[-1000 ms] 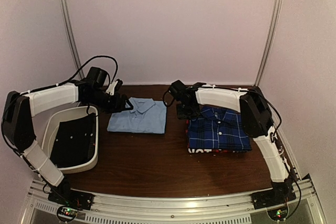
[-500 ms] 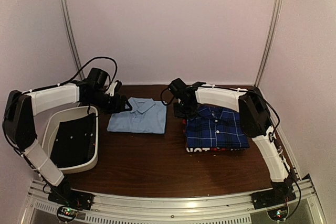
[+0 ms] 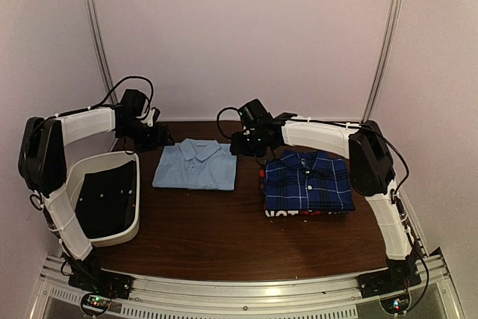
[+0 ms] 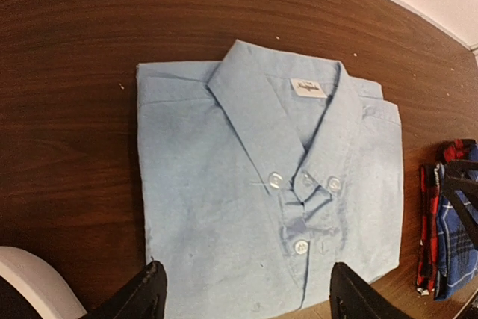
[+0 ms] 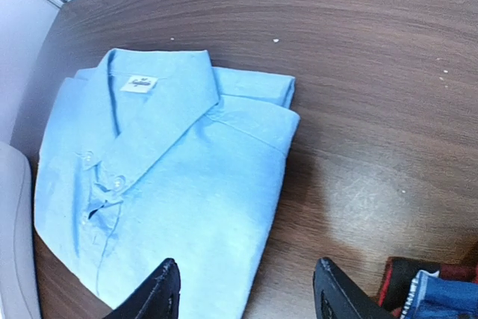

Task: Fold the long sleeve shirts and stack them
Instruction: Pick up the square-folded shirt from the center of the board.

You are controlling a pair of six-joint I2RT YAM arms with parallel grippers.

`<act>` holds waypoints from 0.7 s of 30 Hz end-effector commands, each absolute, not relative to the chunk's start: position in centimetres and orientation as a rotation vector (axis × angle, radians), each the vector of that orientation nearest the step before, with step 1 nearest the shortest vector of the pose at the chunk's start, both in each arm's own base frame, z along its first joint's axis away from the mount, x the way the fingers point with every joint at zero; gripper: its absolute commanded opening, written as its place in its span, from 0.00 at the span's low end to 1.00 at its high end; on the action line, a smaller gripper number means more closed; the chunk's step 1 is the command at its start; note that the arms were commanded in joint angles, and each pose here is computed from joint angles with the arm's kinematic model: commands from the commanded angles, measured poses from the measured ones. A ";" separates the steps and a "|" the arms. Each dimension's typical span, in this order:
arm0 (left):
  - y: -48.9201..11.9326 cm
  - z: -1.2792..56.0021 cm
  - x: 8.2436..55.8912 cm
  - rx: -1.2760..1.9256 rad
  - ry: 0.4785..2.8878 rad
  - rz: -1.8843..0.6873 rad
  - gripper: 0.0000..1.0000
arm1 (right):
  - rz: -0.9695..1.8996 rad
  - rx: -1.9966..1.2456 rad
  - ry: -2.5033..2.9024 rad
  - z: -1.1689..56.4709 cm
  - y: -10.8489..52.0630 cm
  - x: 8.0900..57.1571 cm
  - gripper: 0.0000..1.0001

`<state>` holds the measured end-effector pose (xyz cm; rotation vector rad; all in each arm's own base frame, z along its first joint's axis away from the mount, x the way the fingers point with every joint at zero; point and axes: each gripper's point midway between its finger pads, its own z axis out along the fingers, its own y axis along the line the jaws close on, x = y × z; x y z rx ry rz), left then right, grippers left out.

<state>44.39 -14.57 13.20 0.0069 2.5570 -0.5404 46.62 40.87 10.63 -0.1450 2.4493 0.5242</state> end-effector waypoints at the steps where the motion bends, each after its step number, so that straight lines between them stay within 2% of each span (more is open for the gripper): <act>1: -12.5 10.9 46.1 -0.015 2.618 -0.420 0.76 | 0.662 -0.134 2.426 10.3 43.2 46.9 0.62; 10: -11.1 8.0 48.9 -0.057 2.666 -0.358 0.76 | 0.694 -0.119 2.451 7.6 43.8 47.0 0.62; 21: -10.7 4.2 49.0 -0.065 2.741 -0.317 0.75 | 0.735 -0.134 2.492 4.4 44.5 46.4 0.61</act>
